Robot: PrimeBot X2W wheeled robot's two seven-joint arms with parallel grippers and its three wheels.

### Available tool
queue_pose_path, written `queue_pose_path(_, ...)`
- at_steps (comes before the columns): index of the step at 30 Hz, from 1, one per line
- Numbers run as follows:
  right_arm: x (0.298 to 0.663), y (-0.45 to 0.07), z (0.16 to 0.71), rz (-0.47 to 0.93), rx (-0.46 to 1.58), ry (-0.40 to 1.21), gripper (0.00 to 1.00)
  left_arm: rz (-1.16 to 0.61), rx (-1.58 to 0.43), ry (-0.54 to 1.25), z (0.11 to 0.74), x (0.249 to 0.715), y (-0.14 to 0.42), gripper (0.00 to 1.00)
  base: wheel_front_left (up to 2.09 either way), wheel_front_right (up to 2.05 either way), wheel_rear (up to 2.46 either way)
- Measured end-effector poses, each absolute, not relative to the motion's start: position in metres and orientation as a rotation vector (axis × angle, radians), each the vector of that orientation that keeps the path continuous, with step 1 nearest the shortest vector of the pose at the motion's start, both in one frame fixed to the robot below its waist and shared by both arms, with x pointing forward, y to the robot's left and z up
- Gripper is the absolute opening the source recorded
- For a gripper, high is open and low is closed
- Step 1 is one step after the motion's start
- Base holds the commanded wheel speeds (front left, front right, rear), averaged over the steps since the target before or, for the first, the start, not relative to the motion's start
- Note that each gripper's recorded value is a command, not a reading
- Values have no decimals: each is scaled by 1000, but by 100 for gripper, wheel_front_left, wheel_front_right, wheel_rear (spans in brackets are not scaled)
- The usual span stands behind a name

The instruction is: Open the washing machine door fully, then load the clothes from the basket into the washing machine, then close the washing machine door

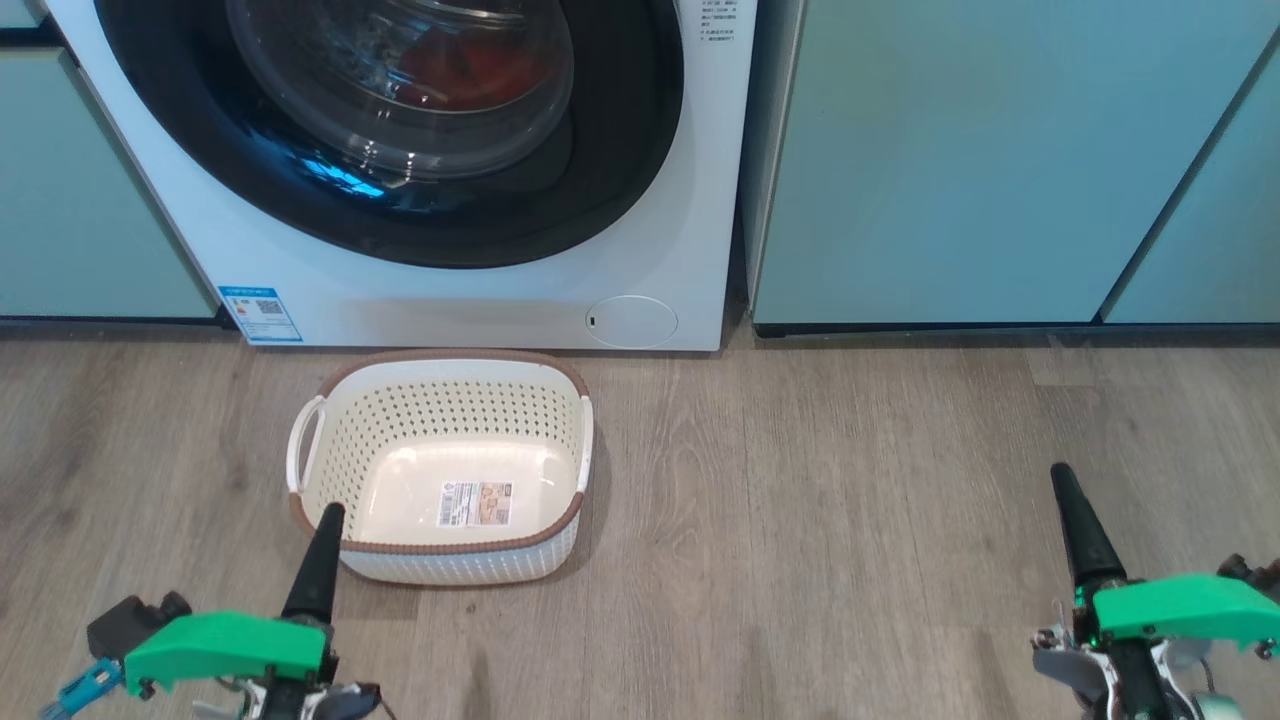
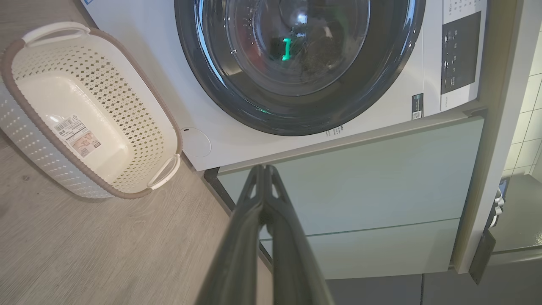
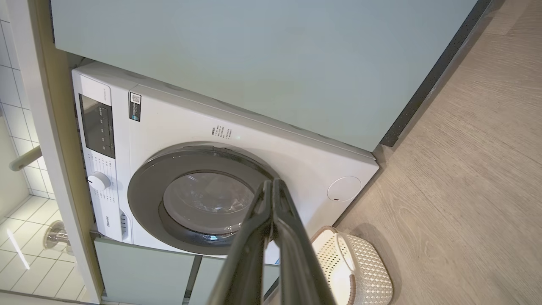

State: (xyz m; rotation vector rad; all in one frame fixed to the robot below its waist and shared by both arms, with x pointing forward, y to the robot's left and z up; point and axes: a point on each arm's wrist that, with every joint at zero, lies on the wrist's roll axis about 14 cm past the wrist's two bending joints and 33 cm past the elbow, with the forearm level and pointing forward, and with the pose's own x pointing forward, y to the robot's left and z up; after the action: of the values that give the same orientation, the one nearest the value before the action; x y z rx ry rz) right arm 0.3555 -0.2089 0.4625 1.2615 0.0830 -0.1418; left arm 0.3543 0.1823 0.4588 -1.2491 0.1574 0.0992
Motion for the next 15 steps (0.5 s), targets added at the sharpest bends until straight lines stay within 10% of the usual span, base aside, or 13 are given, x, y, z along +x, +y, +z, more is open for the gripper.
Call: queue_pose_path(15,366,-207,470,-118,1423,65,0,77,-1415,131,467,365,184,0,0,0,0)
